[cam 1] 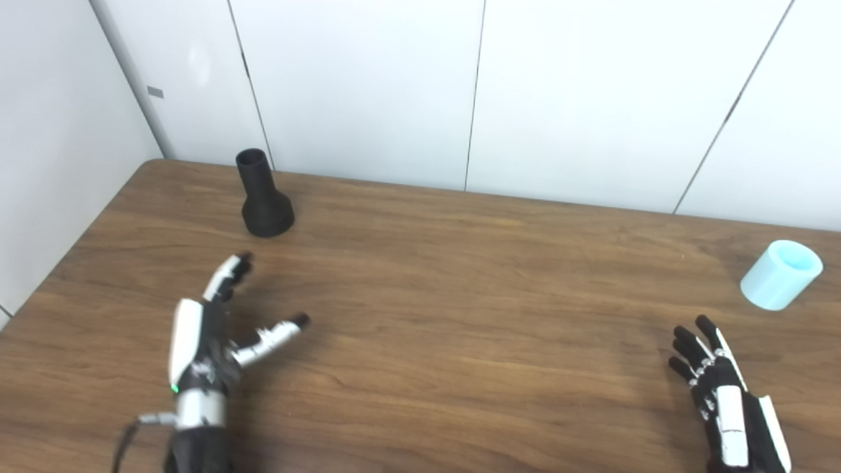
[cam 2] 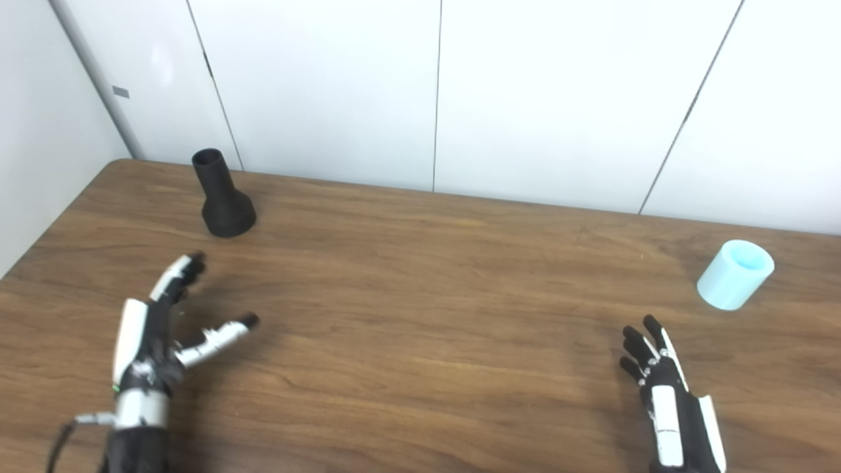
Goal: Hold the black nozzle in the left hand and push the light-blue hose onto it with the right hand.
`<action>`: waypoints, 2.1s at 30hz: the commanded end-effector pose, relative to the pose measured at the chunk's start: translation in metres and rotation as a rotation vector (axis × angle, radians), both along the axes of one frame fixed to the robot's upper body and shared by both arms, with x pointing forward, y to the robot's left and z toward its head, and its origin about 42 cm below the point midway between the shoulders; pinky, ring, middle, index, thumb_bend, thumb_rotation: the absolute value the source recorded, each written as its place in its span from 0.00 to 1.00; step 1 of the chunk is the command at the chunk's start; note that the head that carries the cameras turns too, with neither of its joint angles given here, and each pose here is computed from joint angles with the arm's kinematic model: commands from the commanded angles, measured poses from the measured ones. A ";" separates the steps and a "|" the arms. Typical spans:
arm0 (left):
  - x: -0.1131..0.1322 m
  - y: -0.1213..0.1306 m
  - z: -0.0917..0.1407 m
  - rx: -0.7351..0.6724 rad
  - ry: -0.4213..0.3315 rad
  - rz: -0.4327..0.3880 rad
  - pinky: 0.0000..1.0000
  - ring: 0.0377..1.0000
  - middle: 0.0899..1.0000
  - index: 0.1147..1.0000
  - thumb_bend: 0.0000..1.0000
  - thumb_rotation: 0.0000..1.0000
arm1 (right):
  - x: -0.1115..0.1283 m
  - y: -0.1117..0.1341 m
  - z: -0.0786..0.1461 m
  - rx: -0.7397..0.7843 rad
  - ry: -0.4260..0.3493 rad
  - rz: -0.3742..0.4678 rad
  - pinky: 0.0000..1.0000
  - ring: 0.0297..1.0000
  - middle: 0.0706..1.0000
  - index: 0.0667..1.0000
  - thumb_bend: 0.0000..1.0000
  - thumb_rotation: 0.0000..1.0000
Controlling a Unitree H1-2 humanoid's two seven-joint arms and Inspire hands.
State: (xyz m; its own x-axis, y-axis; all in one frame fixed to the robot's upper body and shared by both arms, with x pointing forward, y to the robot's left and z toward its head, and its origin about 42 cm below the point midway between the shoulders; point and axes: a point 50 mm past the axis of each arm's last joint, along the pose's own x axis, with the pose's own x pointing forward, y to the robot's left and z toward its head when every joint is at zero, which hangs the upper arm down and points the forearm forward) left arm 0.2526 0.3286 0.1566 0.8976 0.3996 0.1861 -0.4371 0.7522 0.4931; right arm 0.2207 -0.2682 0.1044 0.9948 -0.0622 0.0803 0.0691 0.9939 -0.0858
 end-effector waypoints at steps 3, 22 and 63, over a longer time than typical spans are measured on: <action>0.024 0.014 0.039 0.037 -0.112 0.000 0.87 0.87 0.86 0.87 0.81 0.17 | -0.009 -0.003 -0.021 -0.004 0.059 -0.013 0.87 0.91 0.89 0.94 0.63 1.00; 0.114 0.064 0.078 0.116 0.047 0.078 0.90 0.95 0.94 0.99 0.99 0.30 | -0.001 0.001 -0.024 0.013 0.056 -0.004 0.89 0.93 0.90 0.96 0.59 1.00; 0.201 0.059 0.080 0.378 0.317 0.089 1.00 0.96 0.92 0.88 0.99 0.33 | 0.000 -0.002 -0.023 -0.139 0.045 -0.058 0.92 0.86 0.79 0.93 0.69 1.00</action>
